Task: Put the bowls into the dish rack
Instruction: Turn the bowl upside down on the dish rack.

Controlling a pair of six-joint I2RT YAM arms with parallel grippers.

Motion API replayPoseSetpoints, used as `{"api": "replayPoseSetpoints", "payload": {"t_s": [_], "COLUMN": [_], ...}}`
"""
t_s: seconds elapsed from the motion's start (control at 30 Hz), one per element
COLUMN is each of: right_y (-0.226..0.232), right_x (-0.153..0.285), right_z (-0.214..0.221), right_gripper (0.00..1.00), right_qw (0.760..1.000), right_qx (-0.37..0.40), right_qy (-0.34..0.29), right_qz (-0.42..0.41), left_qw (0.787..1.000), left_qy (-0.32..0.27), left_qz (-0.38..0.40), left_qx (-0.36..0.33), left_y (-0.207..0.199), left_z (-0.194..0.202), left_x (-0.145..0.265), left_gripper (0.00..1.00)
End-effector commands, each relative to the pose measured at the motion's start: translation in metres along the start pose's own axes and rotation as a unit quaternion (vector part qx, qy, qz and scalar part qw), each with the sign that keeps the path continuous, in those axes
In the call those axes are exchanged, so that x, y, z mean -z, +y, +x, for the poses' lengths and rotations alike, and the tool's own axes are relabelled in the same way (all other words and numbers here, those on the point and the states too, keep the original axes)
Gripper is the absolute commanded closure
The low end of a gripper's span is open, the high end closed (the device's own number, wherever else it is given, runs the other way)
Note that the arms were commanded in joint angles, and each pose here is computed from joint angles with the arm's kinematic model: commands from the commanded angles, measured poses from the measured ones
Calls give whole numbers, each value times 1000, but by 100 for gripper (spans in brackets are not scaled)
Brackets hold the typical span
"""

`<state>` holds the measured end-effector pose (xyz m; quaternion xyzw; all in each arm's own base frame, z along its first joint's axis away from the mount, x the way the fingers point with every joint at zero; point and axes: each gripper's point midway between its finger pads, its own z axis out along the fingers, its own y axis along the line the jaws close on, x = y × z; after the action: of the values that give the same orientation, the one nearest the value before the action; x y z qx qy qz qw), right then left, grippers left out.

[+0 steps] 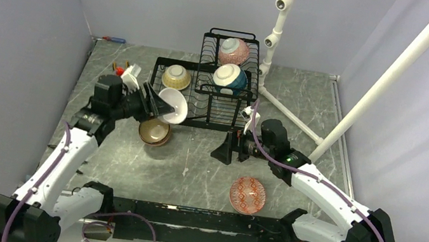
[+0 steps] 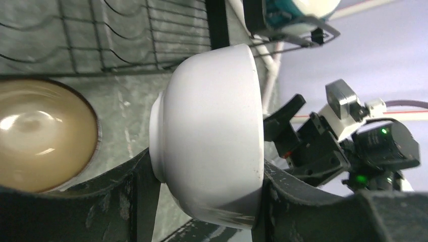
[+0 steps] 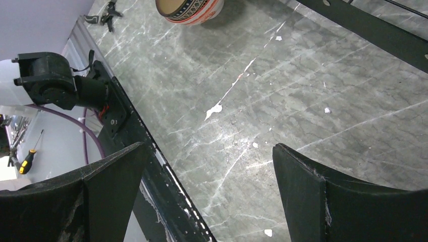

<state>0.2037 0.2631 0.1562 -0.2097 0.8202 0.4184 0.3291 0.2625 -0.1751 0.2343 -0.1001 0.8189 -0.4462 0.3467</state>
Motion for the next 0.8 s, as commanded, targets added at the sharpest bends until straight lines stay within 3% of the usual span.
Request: {"api": "replayPoseSetpoints", "payload": {"t_s": [0.0,0.23,0.47,0.6,0.77], "right_y": [4,2,2,1,-1], "right_x": [2,2,2,2,1], "right_z": [-8,-6,-6,-6,-4], "right_gripper": [0,0,0,0,0], "right_qw": [1000,1000,1000,1000,1000], "right_qx": [6,2,5,4,3], "right_qy": [-12,-14,-14,-14,-11], "right_qz": [-10,-9,-9,-9,-7], "left_qw": [990,940,898,867,853], "left_qy": [-10,-102,-164,-161,-110], "left_qz": [-104,-240,-206,-202,-209], "left_qx": [-98,-219,-353,-427,-465], "left_y": [13,30,5,9,23], "left_z": [-33,-105,-145,-156,-161], "left_x": [20,43,42,31,7], "left_gripper": [97,97,97,97,97]}}
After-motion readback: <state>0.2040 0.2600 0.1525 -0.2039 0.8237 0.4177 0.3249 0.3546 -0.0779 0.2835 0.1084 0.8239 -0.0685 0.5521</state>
